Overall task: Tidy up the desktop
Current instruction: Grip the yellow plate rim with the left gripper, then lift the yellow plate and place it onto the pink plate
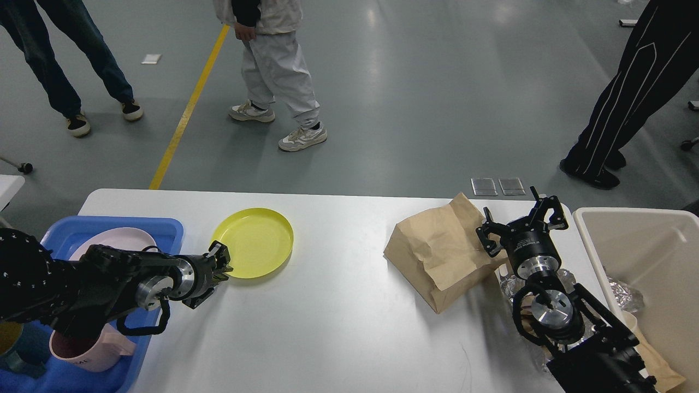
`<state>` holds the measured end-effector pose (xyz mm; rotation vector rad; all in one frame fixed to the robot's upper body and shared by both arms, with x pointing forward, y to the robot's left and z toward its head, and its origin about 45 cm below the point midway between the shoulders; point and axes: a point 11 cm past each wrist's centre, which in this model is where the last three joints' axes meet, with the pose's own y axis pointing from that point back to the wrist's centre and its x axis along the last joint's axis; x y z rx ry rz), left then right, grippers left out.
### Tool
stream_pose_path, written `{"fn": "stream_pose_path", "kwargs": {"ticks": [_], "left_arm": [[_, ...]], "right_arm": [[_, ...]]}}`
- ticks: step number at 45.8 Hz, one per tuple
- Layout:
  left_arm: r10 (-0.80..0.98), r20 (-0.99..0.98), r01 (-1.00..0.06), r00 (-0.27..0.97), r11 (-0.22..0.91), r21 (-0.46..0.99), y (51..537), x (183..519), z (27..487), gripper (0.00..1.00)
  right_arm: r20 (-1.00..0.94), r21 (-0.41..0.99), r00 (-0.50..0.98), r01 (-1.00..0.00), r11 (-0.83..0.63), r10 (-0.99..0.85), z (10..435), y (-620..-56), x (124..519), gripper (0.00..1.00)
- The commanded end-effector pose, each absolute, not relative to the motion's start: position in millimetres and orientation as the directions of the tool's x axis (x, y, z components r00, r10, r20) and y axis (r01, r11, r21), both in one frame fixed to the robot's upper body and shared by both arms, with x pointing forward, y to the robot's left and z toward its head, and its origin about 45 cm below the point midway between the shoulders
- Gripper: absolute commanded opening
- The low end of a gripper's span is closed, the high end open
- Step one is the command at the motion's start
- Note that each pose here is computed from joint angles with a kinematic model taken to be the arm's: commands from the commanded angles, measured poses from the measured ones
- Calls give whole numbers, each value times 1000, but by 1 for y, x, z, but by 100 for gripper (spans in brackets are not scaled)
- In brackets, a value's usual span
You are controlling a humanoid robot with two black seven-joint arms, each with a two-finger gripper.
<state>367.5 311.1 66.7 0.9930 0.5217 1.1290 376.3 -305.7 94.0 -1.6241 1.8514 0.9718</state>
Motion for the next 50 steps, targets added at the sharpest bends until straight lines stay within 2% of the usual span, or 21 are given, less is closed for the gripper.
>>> {"fn": "stream_pose_path", "kwargs": {"ticks": [1, 4, 12, 17, 34, 40, 50], "left_arm": [[919, 122, -497, 376, 88, 863, 312, 366, 65, 19], [919, 121, -496, 376, 89, 864, 311, 365, 65, 19], [918, 115, -493, 379, 95, 865, 312, 365, 65, 6], [918, 105, -488, 383, 104, 867, 311, 364, 65, 1], [911, 51, -465, 409, 160, 871, 304, 363, 67, 0], [898, 32, -435, 438, 181, 882, 299, 369, 91, 0], [871, 94, -399, 482, 123, 909, 319, 374, 160, 0]], "right_arm": [[-755, 192, -173, -981, 39, -633, 94, -306, 376, 100], [-755, 192, -173, -981, 39, -633, 94, -306, 376, 100], [-755, 192, -173, -981, 39, -633, 94, -306, 376, 100], [-755, 192, -173, -981, 39, -633, 94, -306, 376, 100], [-755, 192, -173, -981, 39, -633, 94, -306, 376, 100], [-755, 192, -173, -981, 39, -633, 94, -306, 376, 100], [-755, 193, -174, -980, 40, -633, 93, -306, 376, 100]]}}
